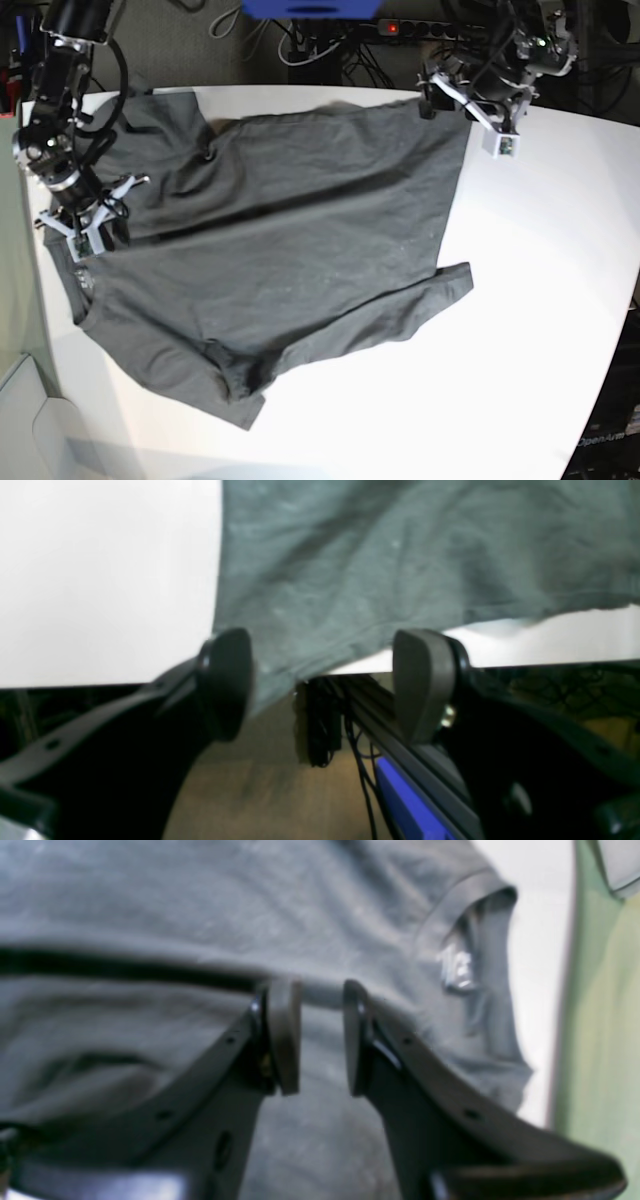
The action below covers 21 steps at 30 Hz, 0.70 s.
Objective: Layout the t-shirt on the table in an organized manner, then fold the t-shirt properly
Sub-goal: 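Regrasp the shirt at the collar and shoulder with both grippers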
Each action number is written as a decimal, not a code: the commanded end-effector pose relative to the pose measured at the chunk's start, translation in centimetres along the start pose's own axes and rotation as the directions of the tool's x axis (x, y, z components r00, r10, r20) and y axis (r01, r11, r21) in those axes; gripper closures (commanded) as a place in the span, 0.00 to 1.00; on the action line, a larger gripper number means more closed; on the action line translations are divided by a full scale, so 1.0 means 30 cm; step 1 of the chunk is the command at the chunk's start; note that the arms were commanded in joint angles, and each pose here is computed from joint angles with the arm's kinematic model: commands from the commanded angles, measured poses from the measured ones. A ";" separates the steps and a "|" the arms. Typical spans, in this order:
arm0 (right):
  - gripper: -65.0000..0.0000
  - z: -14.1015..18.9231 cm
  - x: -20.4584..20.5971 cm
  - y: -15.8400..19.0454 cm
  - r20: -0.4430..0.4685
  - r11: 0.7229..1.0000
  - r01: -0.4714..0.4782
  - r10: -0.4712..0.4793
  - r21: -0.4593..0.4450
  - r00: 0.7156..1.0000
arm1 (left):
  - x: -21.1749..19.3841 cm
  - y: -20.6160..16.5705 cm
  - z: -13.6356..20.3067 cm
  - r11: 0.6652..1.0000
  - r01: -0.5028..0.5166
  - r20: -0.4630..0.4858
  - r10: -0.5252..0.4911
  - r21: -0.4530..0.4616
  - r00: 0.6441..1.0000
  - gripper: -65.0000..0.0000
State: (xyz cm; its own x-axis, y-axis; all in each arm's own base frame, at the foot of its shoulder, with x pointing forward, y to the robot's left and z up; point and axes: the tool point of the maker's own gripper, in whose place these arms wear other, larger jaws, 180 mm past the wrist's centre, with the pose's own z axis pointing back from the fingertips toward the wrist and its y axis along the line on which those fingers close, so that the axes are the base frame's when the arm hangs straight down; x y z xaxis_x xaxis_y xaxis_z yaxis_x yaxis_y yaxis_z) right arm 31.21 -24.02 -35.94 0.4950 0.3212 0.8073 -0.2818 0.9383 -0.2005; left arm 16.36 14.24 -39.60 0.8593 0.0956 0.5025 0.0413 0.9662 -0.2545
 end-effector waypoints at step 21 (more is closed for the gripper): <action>0.75 0.026 -0.002 0.002 0.023 1.000 0.004 -0.004 -0.001 1.000 | 0.035 0.126 -0.069 0.973 -0.205 0.023 0.203 0.109 0.979 0.33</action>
State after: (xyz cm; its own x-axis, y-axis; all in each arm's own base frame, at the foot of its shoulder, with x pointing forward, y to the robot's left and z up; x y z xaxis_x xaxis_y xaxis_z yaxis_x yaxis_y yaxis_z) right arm 29.67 -23.86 -37.10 0.5242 0.3145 0.7914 -0.2853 0.9405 -0.1848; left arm 18.19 17.38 -42.17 0.8439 0.2925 0.4497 -0.1900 0.9469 -0.2594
